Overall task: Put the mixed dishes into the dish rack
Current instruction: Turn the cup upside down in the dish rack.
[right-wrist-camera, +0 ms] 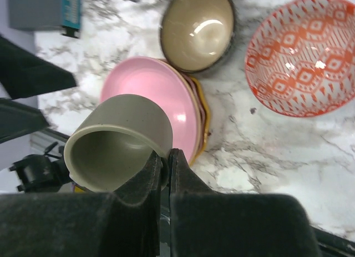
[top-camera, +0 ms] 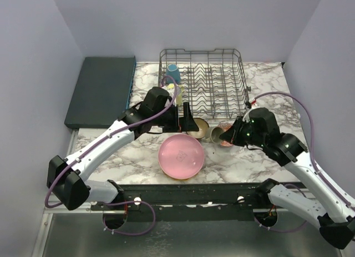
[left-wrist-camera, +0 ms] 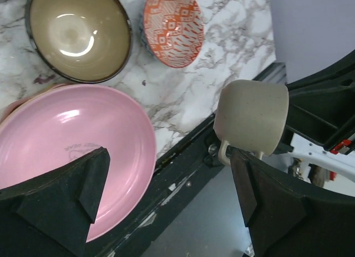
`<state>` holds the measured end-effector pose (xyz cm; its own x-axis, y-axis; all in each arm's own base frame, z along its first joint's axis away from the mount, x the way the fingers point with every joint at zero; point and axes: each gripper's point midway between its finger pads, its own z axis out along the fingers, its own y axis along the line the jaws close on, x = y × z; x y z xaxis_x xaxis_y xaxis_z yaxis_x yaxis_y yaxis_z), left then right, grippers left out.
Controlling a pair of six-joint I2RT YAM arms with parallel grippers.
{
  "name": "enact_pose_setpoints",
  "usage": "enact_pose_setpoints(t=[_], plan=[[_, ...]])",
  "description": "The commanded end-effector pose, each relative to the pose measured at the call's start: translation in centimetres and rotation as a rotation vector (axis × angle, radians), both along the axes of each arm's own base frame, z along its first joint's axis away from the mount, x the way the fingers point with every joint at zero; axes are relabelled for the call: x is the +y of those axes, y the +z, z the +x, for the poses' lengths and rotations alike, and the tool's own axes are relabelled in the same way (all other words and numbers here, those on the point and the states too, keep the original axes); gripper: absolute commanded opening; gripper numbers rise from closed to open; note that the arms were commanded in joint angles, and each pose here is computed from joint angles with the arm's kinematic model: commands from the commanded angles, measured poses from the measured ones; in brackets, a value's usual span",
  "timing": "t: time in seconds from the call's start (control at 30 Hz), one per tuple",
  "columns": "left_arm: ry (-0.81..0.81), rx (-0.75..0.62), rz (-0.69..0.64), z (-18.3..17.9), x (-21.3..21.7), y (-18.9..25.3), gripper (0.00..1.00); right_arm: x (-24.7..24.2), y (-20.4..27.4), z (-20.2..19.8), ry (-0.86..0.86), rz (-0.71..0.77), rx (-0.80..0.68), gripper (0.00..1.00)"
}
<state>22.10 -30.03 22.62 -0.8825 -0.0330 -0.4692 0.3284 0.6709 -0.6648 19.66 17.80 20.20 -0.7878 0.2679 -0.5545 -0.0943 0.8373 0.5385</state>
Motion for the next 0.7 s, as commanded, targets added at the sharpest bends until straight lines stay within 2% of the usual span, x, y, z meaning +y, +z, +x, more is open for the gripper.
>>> enact_pose_setpoints(t=[0.0, 0.67], plan=[[-0.086, 0.021, -0.166, -1.5, -1.2, 2.9, 0.99, 1.6, 5.5, 0.1, 0.086, 0.124, -0.167, 0.01], [-0.216, 0.068, -0.652, -3.9, -0.4, 12.7, 0.99, 4.1, 14.1, -2.5, 0.334, 0.377, -0.557, 0.01]])
